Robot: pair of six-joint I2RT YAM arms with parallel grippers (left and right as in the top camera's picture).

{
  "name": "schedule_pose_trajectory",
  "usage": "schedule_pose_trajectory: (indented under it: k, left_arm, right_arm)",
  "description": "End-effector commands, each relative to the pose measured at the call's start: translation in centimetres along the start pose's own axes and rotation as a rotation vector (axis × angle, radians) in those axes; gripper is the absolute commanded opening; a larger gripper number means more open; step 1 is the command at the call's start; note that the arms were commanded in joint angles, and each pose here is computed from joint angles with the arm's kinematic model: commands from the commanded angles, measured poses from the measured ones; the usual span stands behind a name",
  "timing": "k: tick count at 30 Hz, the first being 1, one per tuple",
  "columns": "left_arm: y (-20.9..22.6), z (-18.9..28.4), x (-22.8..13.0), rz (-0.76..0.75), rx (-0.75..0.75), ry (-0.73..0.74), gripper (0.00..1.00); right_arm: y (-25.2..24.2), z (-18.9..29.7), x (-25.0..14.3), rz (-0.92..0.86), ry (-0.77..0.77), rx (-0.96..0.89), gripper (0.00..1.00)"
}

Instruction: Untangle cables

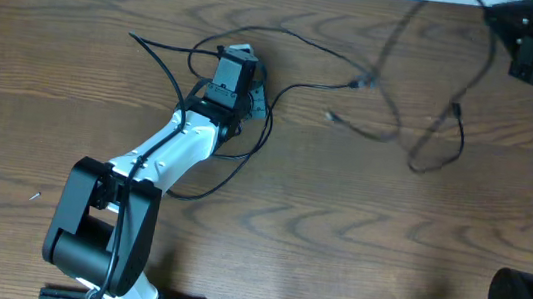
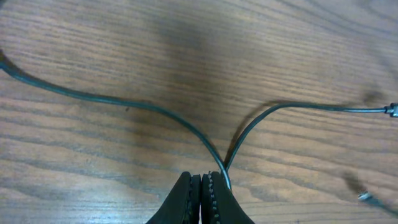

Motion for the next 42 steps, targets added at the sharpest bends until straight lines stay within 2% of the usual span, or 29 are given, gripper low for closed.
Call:
schedule_pose_trajectory:
  k: [1,6,8,10,17,21,24,27,33,37,42]
  left_arm:
    - [0.2,0.1,0.2,-0.008,0.009,0.000,0.08]
    - [0.2,0.1,0.1,-0.008,0.010,0.005,0.08]
    - [0.2,0.1,0.1,-0.008,0.011,0.006,0.08]
    - [0.2,0.1,0.0,-0.008,0.012,0.010,0.08]
    - [0.3,0.1,-0.3,-0.009,0.017,0.028,0.08]
    - [0.3,0.1,-0.3,-0.008,0.017,0.028,0.08]
    - [0.3,0.1,-0.3,-0.008,0.017,0.027,0.08]
    - [0.3,0.1,-0.3,-0.008,0.017,0.027,0.08]
    - [0.3,0.1,-0.3,-0.008,0.017,0.027,0.08]
    - [0.3,0.1,-0.3,-0.008,0.017,0.027,0.08]
    - [0.3,0.1,-0.3,-0.008,0.017,0.028,0.08]
  right_arm:
    - [-3.8,-1.2,-0.3,-0.113,0.036,-0.275,0.01]
    - [-2.1,-3.5,-1.2,-0.101,0.138,0.023,0.01]
    - [-1.9,-4.1,-1.3,-0.114,0.155,0.077,0.01]
    - [-2.4,-4.0,-1.1,-0.112,0.143,0.055,0.01]
    - [-8.4,-1.5,1.5,-0.190,-0.052,-0.290,0.01]
    - [-13.4,2.3,2.8,-0.238,-0.199,-0.521,0.01]
    - [-17.1,6.2,3.3,-0.279,-0.317,-0.775,0.01]
    - [-19.1,9.7,3.5,-0.298,-0.398,-0.950,0.01]
    - [-20.6,14.6,3.9,-0.306,-0.535,-1.145,0.01]
    - [-21.2,16.1,3.9,-0.291,-0.555,-1.241,0.01]
    - [-24.3,14.0,2.5,-0.338,-0.433,-1.249,0.01]
Point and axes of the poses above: each gripper's point midway between its finger pads, its own z axis back along the fingers, its own y axis along the line the jaws close on, x = y × z, the point moved 8 cm from there along z, back along the fingers, and after that the axes turned 9 degrees about -z, right-handed, at the moved point
